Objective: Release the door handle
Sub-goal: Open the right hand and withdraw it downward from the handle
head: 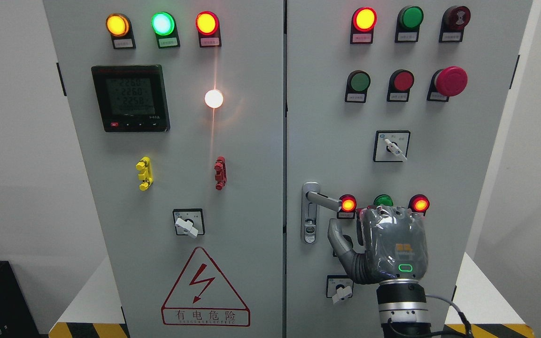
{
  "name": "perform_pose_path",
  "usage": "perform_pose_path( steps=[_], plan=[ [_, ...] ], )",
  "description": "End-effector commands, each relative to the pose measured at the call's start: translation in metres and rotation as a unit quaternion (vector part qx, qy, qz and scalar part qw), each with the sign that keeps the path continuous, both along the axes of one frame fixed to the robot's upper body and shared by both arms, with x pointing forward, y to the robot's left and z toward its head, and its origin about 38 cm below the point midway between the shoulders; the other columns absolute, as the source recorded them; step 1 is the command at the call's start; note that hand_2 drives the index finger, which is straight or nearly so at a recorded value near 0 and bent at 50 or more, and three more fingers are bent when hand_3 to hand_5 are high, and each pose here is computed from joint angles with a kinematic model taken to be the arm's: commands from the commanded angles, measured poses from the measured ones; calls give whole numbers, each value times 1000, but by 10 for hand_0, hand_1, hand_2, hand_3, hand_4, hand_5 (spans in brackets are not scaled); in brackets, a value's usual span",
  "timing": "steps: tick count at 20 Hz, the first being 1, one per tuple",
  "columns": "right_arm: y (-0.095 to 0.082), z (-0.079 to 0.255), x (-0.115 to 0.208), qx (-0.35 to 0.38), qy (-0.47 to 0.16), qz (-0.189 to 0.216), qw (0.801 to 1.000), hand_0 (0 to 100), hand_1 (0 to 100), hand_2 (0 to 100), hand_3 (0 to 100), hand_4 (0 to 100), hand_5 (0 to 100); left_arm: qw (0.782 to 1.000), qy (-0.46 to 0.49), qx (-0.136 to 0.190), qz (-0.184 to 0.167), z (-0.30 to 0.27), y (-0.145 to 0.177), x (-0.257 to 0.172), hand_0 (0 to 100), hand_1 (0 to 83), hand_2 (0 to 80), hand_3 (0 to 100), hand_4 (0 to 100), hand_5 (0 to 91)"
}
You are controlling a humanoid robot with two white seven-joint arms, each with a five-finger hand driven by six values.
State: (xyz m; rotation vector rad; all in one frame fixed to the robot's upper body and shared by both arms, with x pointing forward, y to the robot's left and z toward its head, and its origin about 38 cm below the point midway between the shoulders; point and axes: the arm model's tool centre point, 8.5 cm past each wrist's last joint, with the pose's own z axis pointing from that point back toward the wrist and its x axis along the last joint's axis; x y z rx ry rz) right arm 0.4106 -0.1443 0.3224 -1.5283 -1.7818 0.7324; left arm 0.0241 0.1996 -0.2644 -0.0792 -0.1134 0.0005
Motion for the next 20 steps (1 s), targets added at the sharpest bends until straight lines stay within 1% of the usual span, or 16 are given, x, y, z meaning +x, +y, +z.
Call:
perform_pose_path(
  steps=[1,4,5,7,8,12,14,15,17,18,19,20],
  plan=[
    [-2,-8,-8,-1,5,2,1000,492,243,957,1000,1000,1000,1000,10,0,1,0,0,-13,120,556,0,0,0,0],
    [-4,-17,-17,-3,10,6,1000,487,244,910,1000,1000,1000,1000,10,0,1,0,0,-13,120,556,0,0,0,0],
    [-5,-19,-21,-2,11,6,1000,484,244,872,1000,990,1000,1000,10,0,0,0,0,-13,120,556,0,0,0,0],
    [-6,-23,-27,-6,7,11,1000,481,243,842,1000,974,1000,1000,10,0,1,0,0,-13,120,556,0,0,0,0],
    [-6,-24,-31,-10,0,15,1000,479,242,800,1000,954,976,1000,10,0,1,0,0,-13,120,556,0,0,0,0],
    [-18,-30,-45,-24,-12,24,999,475,241,706,1000,891,905,1000,10,0,1,0,0,-13,120,556,0,0,0,0],
    [-28,-33,-50,-34,-15,24,999,471,238,653,921,864,838,1000,10,0,1,0,0,-13,120,556,0,0,0,0],
    [-33,-34,-51,-39,-16,25,999,470,238,635,900,840,815,1000,10,0,1,0,0,-13,120,556,0,0,0,0],
    [-44,-33,-53,-46,-24,21,998,462,236,567,836,758,726,1000,10,0,0,0,0,-13,120,556,0,0,0,0],
    [-49,-32,-55,-45,-29,22,998,461,236,555,823,749,716,1000,10,0,0,0,0,-13,120,556,0,0,0,0],
    [-56,-34,-57,-40,-30,25,998,459,235,513,753,685,641,1000,10,0,0,0,0,-13,120,556,0,0,0,0],
    [-62,-34,-60,-35,-33,33,998,458,234,504,750,680,633,1000,10,0,0,0,0,-13,120,556,0,0,0,0]
  ],
)
